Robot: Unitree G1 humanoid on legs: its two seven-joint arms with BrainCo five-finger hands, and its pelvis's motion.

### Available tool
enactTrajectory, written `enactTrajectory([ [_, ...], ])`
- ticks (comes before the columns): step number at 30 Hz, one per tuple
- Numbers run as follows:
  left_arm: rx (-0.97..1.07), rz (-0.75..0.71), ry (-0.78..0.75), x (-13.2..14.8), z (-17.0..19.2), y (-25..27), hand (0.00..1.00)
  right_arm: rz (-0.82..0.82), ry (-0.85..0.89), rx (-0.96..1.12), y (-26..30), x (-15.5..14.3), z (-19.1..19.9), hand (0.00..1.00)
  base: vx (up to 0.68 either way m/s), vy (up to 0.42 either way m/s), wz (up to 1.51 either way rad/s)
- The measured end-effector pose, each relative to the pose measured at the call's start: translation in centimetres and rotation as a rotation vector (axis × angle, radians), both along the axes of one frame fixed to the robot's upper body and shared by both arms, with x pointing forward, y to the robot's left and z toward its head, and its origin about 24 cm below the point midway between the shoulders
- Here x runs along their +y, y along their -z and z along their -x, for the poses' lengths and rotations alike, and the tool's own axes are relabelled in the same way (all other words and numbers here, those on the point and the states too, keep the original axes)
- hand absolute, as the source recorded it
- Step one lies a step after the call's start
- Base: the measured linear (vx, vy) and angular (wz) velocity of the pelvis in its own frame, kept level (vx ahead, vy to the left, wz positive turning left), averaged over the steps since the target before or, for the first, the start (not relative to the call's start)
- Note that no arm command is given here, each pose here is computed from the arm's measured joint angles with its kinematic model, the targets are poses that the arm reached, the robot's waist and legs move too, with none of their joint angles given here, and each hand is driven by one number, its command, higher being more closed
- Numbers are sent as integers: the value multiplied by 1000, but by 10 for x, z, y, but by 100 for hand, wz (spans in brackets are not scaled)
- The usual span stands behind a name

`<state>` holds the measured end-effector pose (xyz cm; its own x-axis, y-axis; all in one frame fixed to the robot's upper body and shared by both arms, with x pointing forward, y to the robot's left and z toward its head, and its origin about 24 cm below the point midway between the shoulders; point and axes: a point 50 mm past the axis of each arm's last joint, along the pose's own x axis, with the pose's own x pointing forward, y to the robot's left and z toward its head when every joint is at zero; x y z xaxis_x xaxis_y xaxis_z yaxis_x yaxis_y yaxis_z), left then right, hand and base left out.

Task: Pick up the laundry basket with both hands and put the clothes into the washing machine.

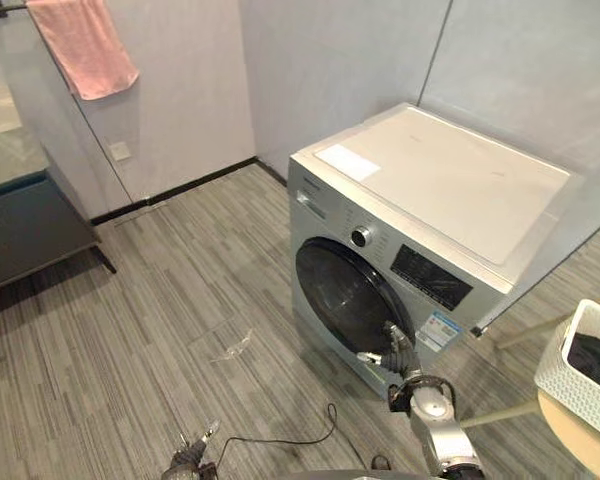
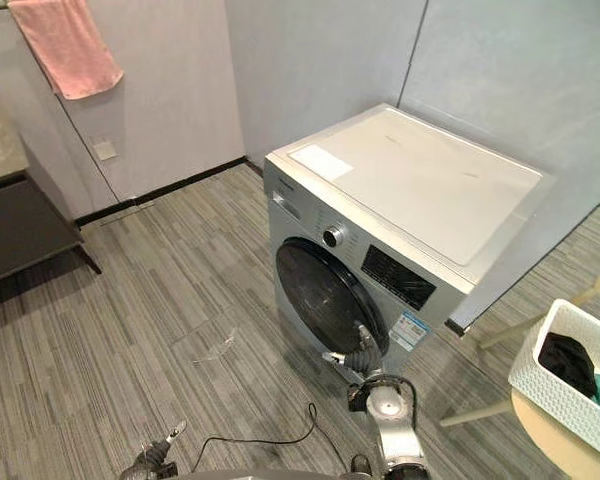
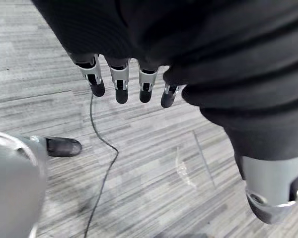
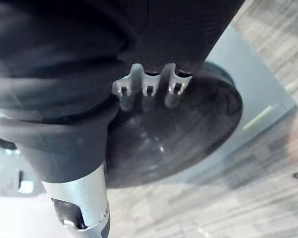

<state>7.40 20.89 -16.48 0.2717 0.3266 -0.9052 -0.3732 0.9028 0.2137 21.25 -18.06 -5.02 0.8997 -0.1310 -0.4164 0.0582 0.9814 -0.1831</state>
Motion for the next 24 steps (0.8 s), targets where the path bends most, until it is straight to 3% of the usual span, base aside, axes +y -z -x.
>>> enactTrajectory([
  [4, 14, 10, -7, -5, 5, 2, 0, 77, 82, -69, -18, -33, -3, 0, -47, -51, 11],
  [10, -7, -18, 8, 6, -2, -2, 0, 127, 131, -110, -28, -51, -11, 0, 14, -32, 27],
  [18, -116, -77, 48, 16, -36, -14, 0, 70, 203, -150, -52, -63, -83, 0, -27, -4, 18],
  [24, -165, -69, 36, 10, -50, -18, 0, 40, 236, -194, -77, -67, -114, 0, -99, 3, 1],
])
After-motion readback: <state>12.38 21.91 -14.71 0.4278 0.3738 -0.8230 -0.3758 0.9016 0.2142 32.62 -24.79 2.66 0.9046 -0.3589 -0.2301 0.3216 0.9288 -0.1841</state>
